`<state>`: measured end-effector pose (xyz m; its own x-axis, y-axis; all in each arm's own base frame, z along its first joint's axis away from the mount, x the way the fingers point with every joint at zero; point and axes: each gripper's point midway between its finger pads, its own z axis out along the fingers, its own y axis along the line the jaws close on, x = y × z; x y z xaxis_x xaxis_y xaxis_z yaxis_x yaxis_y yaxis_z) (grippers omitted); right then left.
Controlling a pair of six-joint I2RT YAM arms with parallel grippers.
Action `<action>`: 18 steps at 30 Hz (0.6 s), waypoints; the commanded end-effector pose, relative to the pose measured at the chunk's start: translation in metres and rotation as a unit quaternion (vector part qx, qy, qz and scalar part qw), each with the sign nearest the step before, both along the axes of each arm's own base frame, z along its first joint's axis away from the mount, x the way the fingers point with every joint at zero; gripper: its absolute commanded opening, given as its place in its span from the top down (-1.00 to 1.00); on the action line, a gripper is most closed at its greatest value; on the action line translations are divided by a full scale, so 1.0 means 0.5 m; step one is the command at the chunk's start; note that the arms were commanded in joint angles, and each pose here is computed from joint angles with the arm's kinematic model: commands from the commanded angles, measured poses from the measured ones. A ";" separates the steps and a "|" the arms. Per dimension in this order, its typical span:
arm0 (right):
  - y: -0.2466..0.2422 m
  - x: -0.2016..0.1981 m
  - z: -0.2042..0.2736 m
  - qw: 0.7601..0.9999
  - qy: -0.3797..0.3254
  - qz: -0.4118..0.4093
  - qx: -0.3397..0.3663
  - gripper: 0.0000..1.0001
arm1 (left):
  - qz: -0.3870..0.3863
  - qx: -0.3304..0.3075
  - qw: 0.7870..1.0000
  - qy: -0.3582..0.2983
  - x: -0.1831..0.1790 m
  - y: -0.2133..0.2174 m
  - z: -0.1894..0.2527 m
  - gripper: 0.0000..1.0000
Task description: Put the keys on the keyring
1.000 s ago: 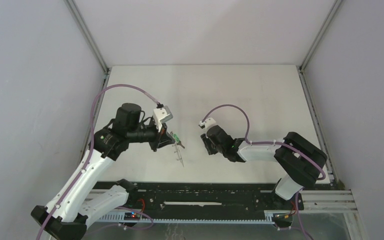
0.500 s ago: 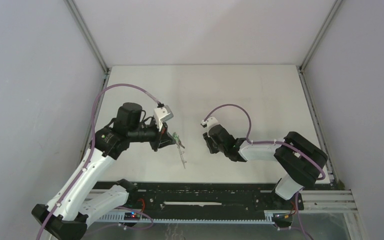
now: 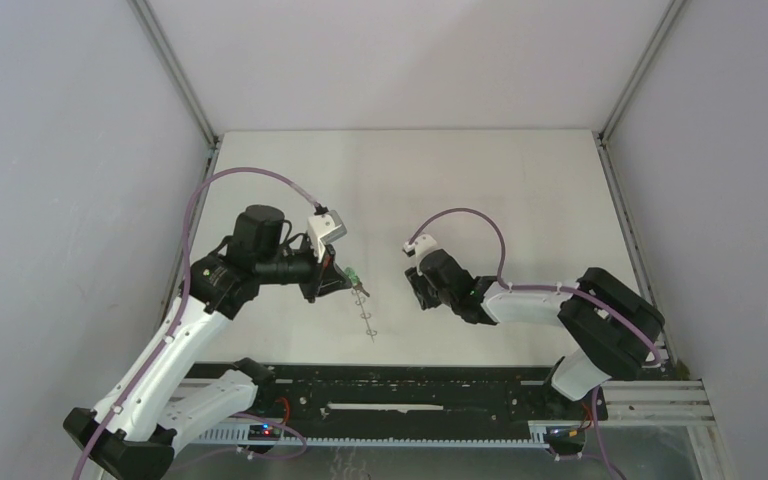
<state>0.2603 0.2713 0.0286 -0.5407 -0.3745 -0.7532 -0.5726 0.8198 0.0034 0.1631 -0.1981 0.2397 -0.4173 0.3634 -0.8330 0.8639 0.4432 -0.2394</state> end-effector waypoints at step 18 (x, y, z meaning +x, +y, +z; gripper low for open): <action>-0.005 0.003 -0.008 1.000 -0.003 0.011 -0.005 0.38 | 0.002 -0.035 0.999 -0.029 0.010 -0.011 0.064 0.99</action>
<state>0.2560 0.2697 0.0233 -0.5437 -0.3958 -0.7401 -0.5916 0.8062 0.0034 0.1629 -0.1982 0.2397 -0.4235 0.3605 -0.8311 0.8608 0.4460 -0.2451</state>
